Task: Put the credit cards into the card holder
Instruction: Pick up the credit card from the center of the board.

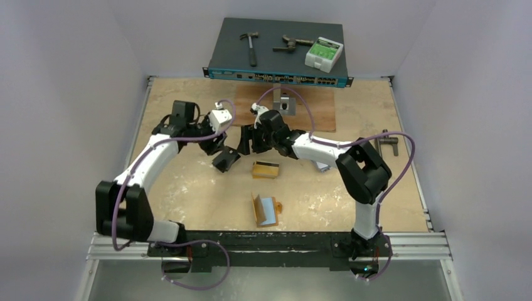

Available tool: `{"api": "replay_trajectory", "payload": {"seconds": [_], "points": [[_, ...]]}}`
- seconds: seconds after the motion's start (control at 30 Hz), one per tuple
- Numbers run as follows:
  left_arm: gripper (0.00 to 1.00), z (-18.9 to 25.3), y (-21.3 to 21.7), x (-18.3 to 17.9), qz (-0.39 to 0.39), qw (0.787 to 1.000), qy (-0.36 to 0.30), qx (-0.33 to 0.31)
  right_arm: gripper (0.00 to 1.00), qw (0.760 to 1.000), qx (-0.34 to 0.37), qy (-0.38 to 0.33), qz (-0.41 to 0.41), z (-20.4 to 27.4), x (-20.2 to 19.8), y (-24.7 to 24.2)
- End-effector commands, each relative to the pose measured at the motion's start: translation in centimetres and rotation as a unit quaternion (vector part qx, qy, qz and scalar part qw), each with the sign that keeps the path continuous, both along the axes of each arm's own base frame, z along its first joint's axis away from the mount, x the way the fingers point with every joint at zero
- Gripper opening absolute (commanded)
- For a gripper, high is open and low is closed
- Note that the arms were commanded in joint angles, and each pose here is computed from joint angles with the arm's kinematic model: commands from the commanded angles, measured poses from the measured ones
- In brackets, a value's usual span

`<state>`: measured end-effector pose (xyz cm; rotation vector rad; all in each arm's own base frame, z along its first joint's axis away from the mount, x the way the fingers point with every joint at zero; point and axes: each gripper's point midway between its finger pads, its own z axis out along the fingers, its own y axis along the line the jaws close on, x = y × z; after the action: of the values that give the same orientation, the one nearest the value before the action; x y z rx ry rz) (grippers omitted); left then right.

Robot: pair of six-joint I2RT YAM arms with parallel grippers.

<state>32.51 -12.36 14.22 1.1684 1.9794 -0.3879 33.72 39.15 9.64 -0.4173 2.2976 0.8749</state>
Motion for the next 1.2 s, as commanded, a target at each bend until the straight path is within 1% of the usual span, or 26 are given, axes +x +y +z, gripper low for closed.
{"api": "replay_trajectory", "payload": {"seconds": [0.0, 0.03, 0.1, 0.3, 0.43, 0.53, 0.7, 0.8, 0.83, 0.9, 0.93, 1.0, 1.03, 1.17], "points": [[0.56, -0.3, -0.9, 1.0, 0.037, 0.990, 0.125, -0.061, 0.67, 0.997, 0.069, -0.044, 0.005, 4.4, 1.8, 2.4], [0.56, -0.8, -0.8, 1.2, 0.041, 0.987, 0.142, -0.064, 0.66, 0.997, 0.069, -0.045, 0.003, 4.4, 1.9, 2.5], [0.57, -1.8, -0.3, 1.7, 0.046, 0.984, 0.154, -0.072, 0.65, 0.996, 0.071, -0.049, 0.002, 4.3, 1.9, 2.4], [0.57, -3.8, -0.9, 0.4, -0.003, 0.977, 0.198, -0.084, 0.59, 0.995, 0.071, -0.065, -0.016, 4.9, 2.2, 1.8], [0.57, -4.7, -0.5, 0.6, 0.005, 0.980, 0.190, -0.067, 0.57, 0.996, 0.066, -0.062, -0.024, 4.6, 2.3, 1.5], [0.56, -5.6, -0.1, 0.9, 0.010, 0.983, 0.180, -0.039, 0.57, 0.996, 0.065, -0.055, -0.027, 4.1, 2.1, 1.4], [0.55, -6.9, -0.2, 0.6, 0.013, 0.979, 0.203, -0.018, 0.56, 0.996, 0.070, -0.046, -0.028, 3.5, 1.9, 1.6], [0.55, -7.8, -0.4, 0.6, 0.014, 0.976, 0.218, 0.022, 0.56, 0.996, 0.071, -0.042, -0.028, 3.3, 1.8, 1.6], [0.54, -8.1, -0.3, 0.7, 0.017, 0.974, 0.221, 0.038, 0.56, 0.996, 0.071, -0.041, -0.028, 3.2, 1.7, 1.7], [0.52, -8.3, -0.3, 0.9, 0.021, 0.974, 0.222, 0.045, 0.56, 0.996, 0.071, -0.041, -0.029, 3.0, 1.5, 1.7], [0.49, -8.4, -0.2, 1.0, 0.025, 0.973, 0.222, 0.052, 0.55, 0.996, 0.073, -0.039, -0.031, 2.9, 1.5, 1.7], [0.39, -8.8, 0.0, 1.0, 0.028, 0.972, 0.225, 0.065, 0.54, 0.996, 0.076, -0.037, -0.032, 2.7, 1.4, 1.7], [0.36, -9.1, 0.1, 0.9, 0.031, 0.969, 0.235, 0.071, 0.54, 0.996, 0.077, -0.036, -0.032, 2.5, 1.3, 1.7], [0.33, -9.3, 0.4, 1.1, 0.048, 0.964, 0.246, 0.083, 0.54, 0.996, 0.078, -0.033, -0.033, 2.1, 1.2, 1.7]]}}
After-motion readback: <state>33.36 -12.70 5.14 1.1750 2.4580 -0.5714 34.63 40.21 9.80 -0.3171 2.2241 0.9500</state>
